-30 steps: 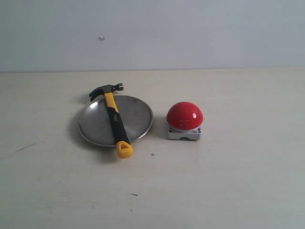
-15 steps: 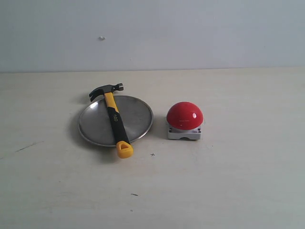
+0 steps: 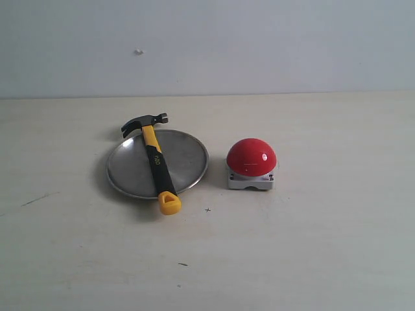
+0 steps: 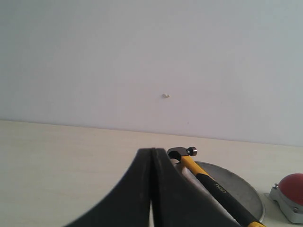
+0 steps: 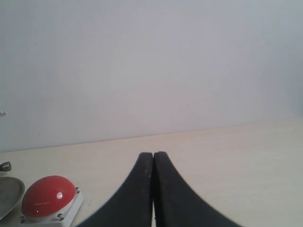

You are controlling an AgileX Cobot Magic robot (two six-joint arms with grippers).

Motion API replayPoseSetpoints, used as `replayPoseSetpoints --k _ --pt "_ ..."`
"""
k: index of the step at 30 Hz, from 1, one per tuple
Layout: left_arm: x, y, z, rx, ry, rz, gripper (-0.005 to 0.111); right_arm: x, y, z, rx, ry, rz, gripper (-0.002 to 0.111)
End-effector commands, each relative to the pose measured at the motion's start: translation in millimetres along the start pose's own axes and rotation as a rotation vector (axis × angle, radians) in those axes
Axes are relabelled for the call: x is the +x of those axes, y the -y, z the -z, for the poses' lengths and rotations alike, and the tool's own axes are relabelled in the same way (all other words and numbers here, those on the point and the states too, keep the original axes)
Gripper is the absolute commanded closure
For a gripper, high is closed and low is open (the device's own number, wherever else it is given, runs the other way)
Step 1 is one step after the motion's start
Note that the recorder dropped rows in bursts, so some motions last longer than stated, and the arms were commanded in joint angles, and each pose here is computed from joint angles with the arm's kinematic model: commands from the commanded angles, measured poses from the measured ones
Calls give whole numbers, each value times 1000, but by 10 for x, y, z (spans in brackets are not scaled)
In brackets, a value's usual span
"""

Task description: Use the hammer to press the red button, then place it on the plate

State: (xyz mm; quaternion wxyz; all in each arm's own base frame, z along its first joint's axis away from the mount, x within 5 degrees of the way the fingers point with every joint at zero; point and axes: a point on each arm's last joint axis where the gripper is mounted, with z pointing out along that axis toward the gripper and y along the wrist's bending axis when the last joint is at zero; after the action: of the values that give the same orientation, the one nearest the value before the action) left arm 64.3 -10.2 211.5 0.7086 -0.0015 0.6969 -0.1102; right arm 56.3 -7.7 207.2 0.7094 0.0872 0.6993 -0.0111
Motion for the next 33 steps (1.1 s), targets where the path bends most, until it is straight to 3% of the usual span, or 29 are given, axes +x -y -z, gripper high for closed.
replayPoseSetpoints --k 1,33 --pt "3 -1 4 0 3 5 107 12 4 3 4 2 3 108" --pt "3 -1 4 0 3 5 107 3 3 3 3 12 -4 108"
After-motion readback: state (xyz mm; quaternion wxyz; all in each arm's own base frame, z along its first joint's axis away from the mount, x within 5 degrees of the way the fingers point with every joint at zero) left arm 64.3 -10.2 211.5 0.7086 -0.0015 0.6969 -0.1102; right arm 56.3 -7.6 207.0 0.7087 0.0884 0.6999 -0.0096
